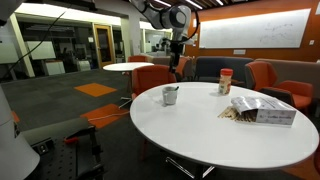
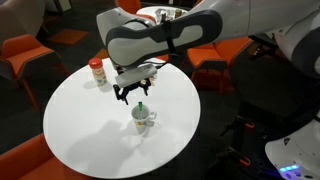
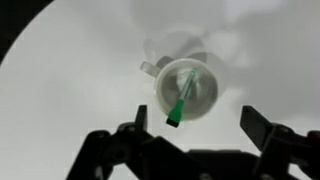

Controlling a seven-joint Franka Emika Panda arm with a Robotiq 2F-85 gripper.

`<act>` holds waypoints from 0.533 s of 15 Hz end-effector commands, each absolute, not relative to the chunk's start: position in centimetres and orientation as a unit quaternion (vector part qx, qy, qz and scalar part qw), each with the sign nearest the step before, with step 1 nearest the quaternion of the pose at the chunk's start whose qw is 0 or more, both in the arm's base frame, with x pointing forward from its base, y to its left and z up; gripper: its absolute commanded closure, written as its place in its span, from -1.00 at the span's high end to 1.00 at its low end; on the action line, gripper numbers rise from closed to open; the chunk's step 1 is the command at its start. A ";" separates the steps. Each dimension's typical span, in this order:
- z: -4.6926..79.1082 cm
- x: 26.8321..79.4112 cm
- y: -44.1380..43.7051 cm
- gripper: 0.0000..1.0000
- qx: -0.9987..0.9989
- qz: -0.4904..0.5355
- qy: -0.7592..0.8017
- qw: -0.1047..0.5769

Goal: Pick up the white cup from the table and slightly move it to the right.

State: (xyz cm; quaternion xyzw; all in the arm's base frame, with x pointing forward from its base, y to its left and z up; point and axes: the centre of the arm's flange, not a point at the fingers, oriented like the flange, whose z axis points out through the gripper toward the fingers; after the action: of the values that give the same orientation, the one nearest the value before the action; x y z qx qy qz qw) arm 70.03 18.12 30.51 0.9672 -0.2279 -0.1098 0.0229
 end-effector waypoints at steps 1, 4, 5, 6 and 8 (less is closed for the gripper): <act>33.0 64.9 15.4 1.00 0.982 -0.098 -0.143 0.075; 35.0 61.6 14.5 1.00 0.989 -0.062 -0.077 0.112; 35.7 60.8 14.2 1.00 0.990 -0.044 -0.059 0.118; 36.3 60.0 13.9 1.00 0.991 -0.022 -0.047 0.121; 37.5 58.9 13.6 1.00 0.993 0.021 -0.025 0.112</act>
State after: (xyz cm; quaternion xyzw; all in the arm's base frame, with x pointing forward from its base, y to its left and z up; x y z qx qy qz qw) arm 63.50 15.24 36.76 0.9898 -0.0623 -0.0367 0.1226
